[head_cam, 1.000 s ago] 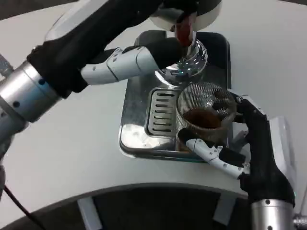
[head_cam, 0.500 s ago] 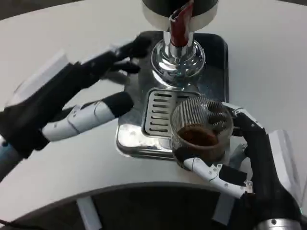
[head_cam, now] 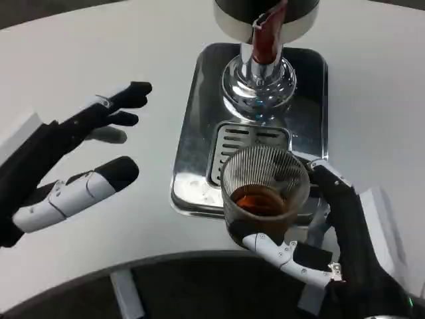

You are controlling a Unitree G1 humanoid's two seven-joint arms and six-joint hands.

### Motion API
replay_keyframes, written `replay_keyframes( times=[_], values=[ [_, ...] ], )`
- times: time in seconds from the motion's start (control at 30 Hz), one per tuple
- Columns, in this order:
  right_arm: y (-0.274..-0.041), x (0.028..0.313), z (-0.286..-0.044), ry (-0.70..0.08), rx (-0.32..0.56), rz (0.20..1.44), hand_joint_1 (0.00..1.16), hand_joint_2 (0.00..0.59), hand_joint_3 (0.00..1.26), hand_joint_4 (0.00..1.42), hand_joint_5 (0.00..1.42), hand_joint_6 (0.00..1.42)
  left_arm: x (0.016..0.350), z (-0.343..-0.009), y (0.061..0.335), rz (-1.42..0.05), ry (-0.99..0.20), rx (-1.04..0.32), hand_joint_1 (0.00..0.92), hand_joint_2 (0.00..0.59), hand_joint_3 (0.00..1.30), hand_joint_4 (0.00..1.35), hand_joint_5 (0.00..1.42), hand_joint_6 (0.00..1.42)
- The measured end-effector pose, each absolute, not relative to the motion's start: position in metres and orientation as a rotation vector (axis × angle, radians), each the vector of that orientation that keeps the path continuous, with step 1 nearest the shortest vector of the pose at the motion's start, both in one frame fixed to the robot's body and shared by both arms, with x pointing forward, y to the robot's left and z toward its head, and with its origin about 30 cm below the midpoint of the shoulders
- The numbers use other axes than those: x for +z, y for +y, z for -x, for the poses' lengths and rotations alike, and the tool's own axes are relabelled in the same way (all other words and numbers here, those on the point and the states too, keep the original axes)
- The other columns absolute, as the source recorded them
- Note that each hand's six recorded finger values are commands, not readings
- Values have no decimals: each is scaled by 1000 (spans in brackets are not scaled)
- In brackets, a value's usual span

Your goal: Grasp the cup under the faucet to collect the drink, then remove the cup.

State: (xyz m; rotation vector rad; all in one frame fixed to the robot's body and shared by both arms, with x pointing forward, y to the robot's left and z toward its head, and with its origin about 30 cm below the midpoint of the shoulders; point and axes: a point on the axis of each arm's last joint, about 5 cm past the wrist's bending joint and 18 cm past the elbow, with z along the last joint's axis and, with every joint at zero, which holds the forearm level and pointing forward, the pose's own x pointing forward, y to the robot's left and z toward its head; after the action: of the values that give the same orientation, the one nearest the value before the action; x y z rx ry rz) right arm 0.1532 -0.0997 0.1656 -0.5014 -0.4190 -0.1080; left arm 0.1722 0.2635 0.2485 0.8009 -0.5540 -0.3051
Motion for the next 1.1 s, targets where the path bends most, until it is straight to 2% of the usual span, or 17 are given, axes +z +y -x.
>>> replay_keyframes(
  times=[0.33,0.57,0.77,0.93,1.1],
  values=[
    [-101,171,-149,-442,-91,495,824,244,710,794,988,1187,241,-160,261,-901,-501,-287,0,98,107,3,60,177],
    [-103,175,-143,-453,-71,499,824,244,722,807,991,1202,239,-151,254,-1015,-455,-285,0,98,79,0,3,125],
    [-106,176,-138,-455,-52,509,824,244,725,812,991,1204,237,-145,249,-1081,-416,-292,0,97,19,0,0,86],
    [-107,175,-135,-440,-35,515,824,244,726,812,991,1204,234,-140,246,-1105,-390,-305,0,97,6,0,0,70],
    [-108,178,-132,-459,-20,517,824,244,729,823,1001,1204,233,-135,244,-1111,-373,-317,0,96,2,0,0,64]
  ],
)
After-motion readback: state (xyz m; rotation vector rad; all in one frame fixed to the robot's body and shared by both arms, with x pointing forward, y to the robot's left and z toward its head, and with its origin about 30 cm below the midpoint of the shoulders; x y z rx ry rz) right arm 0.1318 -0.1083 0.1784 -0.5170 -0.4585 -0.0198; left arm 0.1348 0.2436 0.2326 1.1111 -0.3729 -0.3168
